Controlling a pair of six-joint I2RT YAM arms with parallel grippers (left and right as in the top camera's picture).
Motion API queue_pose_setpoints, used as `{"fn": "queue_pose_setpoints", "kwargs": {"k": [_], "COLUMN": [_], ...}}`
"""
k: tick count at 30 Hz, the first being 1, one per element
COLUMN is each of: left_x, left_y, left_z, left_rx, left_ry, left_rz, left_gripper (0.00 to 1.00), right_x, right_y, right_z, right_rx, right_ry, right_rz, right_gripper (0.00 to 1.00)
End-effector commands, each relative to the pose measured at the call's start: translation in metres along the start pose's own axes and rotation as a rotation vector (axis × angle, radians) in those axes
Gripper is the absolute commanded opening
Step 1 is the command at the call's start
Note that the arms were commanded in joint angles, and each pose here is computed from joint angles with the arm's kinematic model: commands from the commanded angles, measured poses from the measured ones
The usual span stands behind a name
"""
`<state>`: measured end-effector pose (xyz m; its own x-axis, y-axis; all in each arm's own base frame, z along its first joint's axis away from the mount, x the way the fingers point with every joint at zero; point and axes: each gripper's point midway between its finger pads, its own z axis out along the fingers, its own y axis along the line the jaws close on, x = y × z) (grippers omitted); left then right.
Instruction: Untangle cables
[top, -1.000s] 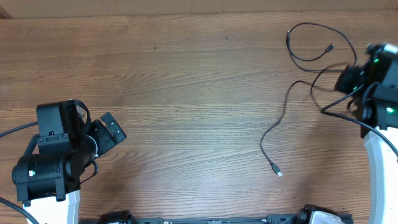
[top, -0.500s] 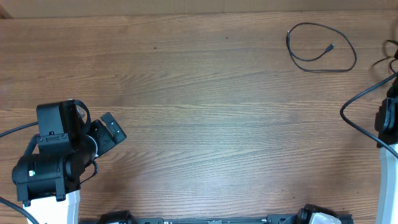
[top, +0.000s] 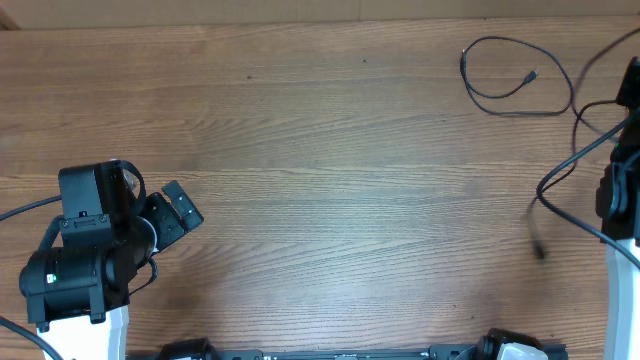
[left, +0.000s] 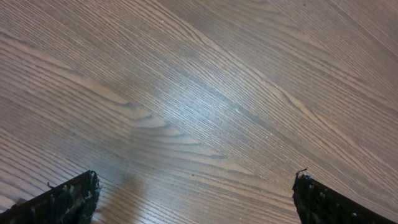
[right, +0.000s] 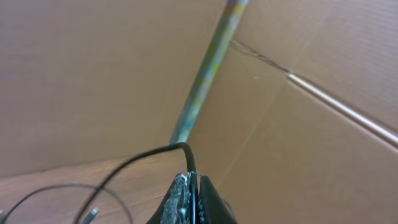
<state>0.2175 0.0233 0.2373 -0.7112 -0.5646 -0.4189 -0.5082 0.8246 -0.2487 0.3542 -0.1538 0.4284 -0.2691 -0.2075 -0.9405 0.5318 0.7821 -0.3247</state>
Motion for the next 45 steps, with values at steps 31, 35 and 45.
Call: {"fn": "queue_pose_setpoints", "kwargs": {"k": [31,35,45], "left_x": [-0.004,-0.004,-0.004], "left_y": [-0.001,-0.001,-0.001], "left_z": [-0.003,-0.003,-0.003], "left_rx": [0.004,0.004,0.004], "left_ry": [-0.014,-0.014,-0.014], "left_rz": [0.013,0.013,0.013], "left_gripper": [1.0,0.99,1.0], "right_x": [0.259,0.263,0.215], "right_y": [0.06,0.059,0.076], "right_z": [0.03,0.023,-0.007], "right_rx": [-0.059,-0.053,-0.171], "right_ry": [0.96,0.993,0.889], "right_rz": [0.04,0.046,0.15], "right_gripper": [1.0,1.0,1.0]}}
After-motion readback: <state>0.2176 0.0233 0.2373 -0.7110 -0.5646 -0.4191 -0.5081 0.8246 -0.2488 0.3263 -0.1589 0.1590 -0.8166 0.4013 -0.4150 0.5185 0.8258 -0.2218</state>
